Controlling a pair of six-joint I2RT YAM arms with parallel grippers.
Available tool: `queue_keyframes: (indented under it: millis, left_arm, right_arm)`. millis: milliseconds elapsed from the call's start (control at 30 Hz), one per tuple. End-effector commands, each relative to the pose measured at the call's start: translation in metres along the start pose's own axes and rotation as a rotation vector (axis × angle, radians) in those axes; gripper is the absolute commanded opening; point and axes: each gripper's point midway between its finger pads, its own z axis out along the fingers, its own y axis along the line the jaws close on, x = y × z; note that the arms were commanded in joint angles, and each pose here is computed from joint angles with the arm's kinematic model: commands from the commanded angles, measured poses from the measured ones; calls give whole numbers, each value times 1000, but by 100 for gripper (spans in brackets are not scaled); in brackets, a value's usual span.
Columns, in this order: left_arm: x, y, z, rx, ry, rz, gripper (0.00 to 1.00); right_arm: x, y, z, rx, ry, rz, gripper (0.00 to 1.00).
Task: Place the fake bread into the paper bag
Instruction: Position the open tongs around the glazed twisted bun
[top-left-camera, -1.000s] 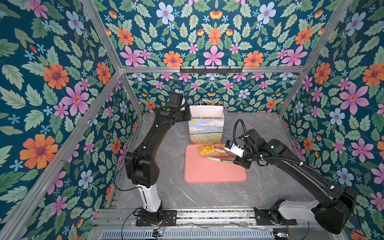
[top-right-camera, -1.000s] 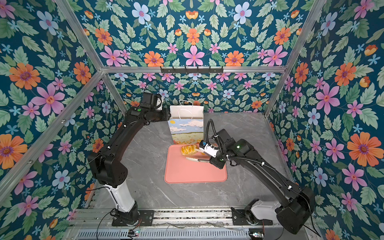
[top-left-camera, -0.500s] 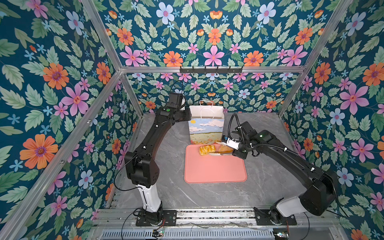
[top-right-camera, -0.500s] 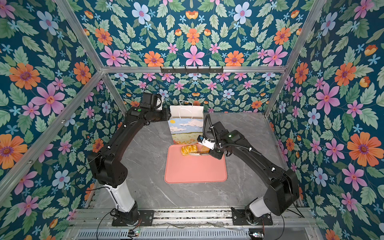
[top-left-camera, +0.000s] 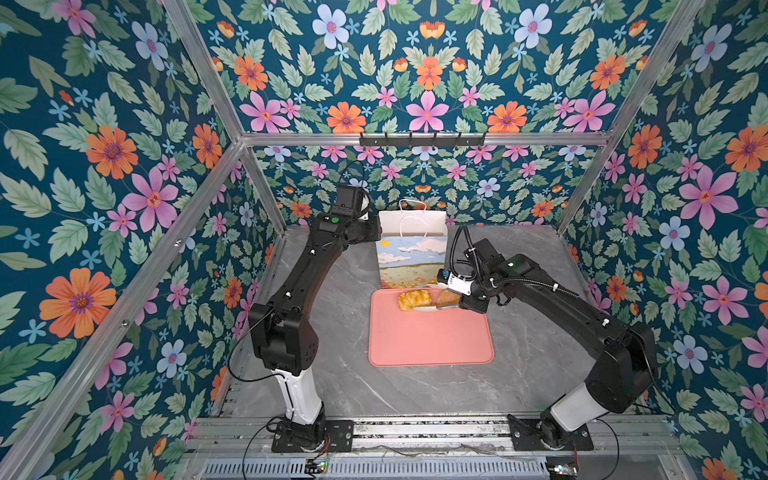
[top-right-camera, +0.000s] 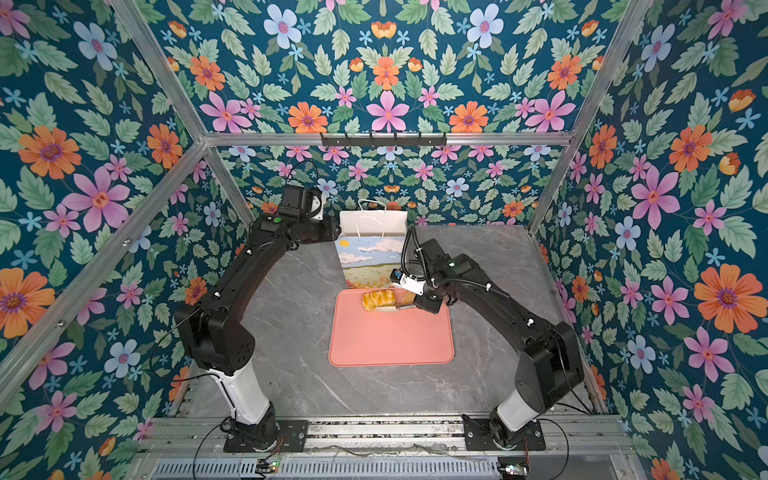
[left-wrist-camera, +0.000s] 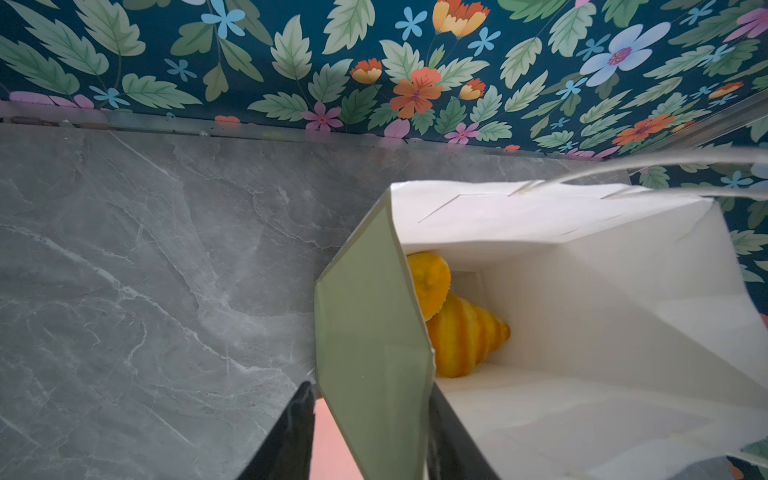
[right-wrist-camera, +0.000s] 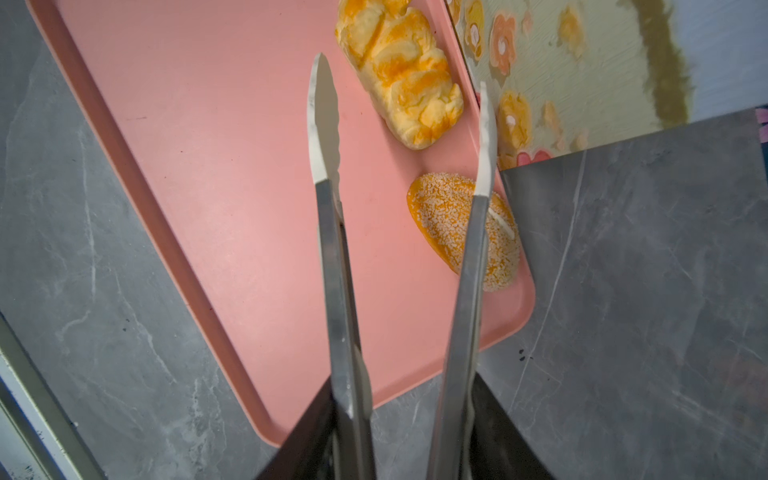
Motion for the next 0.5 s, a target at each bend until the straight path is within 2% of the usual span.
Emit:
queue_keyframes:
  millis: [0,467]
  left_arm:
    - [-4,0,1,7,-10,9,43]
    - [-6,-3,1,16,-11,6,43]
  right_arm:
    - [-4,3,4,-16,-25,-4,46]
    - [1,14,19,-66,2,24,45]
